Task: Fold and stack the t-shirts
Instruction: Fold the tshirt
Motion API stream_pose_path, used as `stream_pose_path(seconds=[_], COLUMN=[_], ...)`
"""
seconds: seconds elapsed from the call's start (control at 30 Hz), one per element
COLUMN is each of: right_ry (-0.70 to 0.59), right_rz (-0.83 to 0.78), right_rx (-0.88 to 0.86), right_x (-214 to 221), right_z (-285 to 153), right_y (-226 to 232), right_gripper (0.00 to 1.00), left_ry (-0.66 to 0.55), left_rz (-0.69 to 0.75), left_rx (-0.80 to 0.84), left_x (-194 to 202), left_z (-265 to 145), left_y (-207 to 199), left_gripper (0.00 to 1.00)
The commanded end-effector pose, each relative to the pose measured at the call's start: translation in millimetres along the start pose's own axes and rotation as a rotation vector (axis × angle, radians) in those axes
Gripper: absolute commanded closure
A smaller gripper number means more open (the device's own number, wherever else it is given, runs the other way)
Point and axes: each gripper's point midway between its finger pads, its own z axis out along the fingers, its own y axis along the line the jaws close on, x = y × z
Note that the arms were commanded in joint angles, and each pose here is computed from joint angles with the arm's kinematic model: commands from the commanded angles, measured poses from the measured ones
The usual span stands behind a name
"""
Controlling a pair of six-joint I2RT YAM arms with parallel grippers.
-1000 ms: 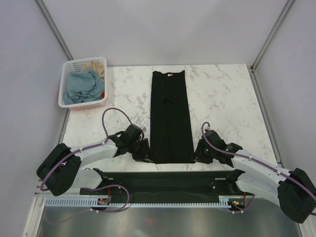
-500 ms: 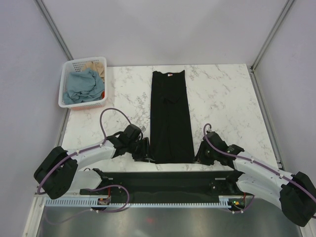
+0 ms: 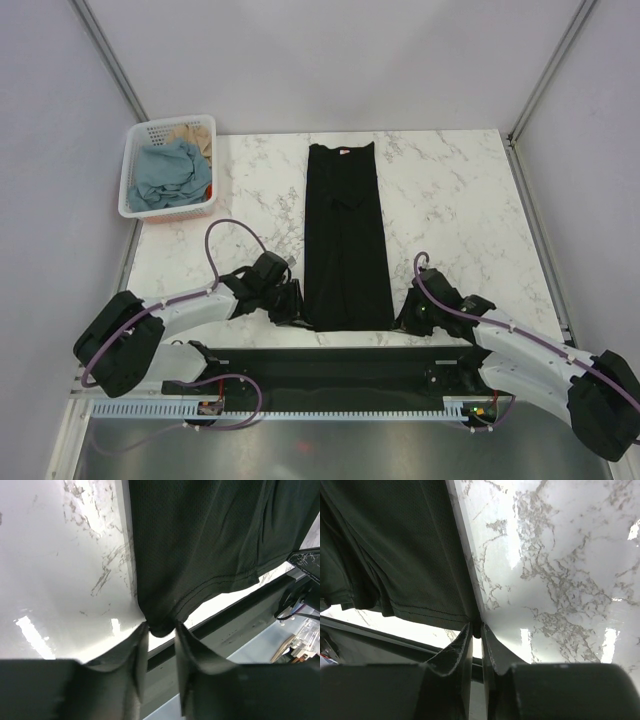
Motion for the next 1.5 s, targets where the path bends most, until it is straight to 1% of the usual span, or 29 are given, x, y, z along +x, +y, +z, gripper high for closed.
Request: stream_pose_path(seconds=[0.0,0.03,0.07,0.1,0.13,0.17,0.33,0.5,0.63,0.77,0.97,1.0,1.03,1.07,1.13,1.3,1.47], right_ry=[0.004,0.005,0.009,0.009,0.009,0.008,-0.003,-0.011,-0.034,-0.030,-0.055,-0.059,-0.062,-0.063,-0.058,-0.057,-0.053], right_rz=[0.018,0.017,0.014,0.011,0.009,0.007,-0.003,-0.005,-0.007,-0.004,-0.006,-0.006,-0.007,-0.007,-0.010,-0.008,-0.007], right_rx=[-0.002,0.001,0.002,0.000,-0.005,-0.009,-0.027,-0.034,-0.050,-0.054,-0.096,-0.099,-0.103,-0.102,-0.103,-0.115,-0.120], right_x=[3,4,4,4,4,4,2,3,-1,1,-4,-5,-5,-5,-4,-2,-1], right_z=[0,0,0,0,-1,-2,-8,-14,-24,-25,-33,-33,-34,-34,-33,-32,-29], right_y=[-3,-4,-4,-4,-2,-2,2,1,7,7,19,20,20,20,20,19,19], right_gripper=[0.81,0.86,0.89,0.96,0.99,1.00,1.00,1.00,1.00,1.00,1.00,1.00,1.00,1.00,1.00,1.00,1.00], left_ry=[-0.006,-0.003,0.004,0.003,0.003,0.005,0.007,0.006,0.010,0.015,0.022,0.022,0.027,0.024,0.008,-0.014,-0.014], left_rz=[-0.015,-0.010,-0.011,-0.009,-0.013,-0.019,-0.058,-0.066,-0.057,-0.047,-0.046,-0.038,-0.034,-0.032,-0.039,-0.061,-0.104], left_rx=[0.032,0.039,0.047,0.052,0.053,0.054,0.064,0.078,0.108,0.137,0.144,0.145,0.150,0.153,0.156,0.170,0.137], left_x=[-5,-5,-4,-4,-4,-3,4,15,19,20,21,21,22,21,20,18,19], left_z=[4,4,4,3,3,3,-1,-6,-10,-14,-15,-15,-15,-16,-18,-21,-16], left_y=[-7,-9,-11,-12,-12,-12,-10,-7,-13,-22,-25,-26,-27,-28,-28,-30,-21], left_gripper=[0.68,0.72,0.79,0.83,0.87,0.98,0.98,0.98,0.98,0.98,0.98,0.95,0.87,0.70,0.59,0.54,0.53])
